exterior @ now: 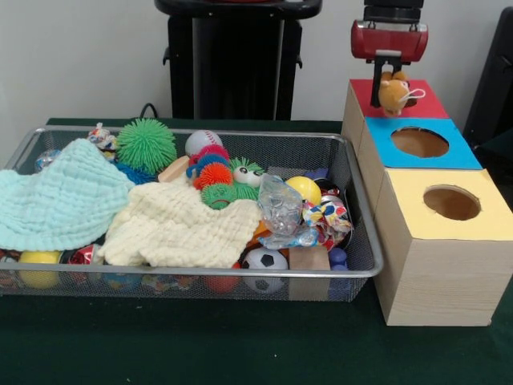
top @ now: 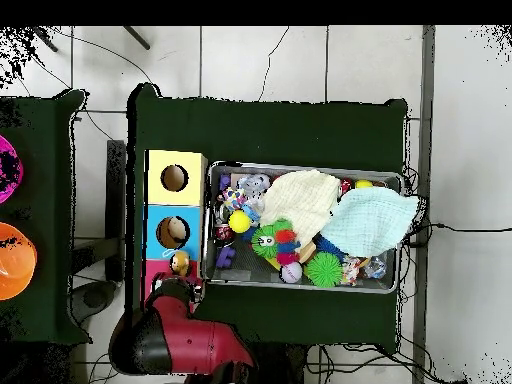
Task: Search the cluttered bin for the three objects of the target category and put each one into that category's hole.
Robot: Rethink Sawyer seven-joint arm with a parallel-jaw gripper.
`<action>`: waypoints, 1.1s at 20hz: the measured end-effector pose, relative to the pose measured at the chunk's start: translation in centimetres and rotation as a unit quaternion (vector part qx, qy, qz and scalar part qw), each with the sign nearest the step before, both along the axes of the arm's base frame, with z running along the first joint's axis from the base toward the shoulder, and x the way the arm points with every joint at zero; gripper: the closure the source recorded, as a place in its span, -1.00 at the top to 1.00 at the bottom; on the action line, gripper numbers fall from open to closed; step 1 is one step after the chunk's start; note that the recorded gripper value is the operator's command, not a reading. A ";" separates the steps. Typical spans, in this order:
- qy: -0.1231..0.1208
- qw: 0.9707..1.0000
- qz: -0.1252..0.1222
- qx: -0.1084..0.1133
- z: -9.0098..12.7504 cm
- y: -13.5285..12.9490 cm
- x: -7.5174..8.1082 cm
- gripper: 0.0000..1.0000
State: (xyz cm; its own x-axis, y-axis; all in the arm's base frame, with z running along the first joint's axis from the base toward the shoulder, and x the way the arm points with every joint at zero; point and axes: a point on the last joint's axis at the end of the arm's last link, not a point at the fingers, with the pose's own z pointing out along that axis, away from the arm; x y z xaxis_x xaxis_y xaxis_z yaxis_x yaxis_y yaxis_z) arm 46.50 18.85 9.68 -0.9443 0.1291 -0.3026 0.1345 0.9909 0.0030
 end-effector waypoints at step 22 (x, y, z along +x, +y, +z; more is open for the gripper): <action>0.023 0.999 -0.031 0.011 1.6 -2.5 -0.6 -1.00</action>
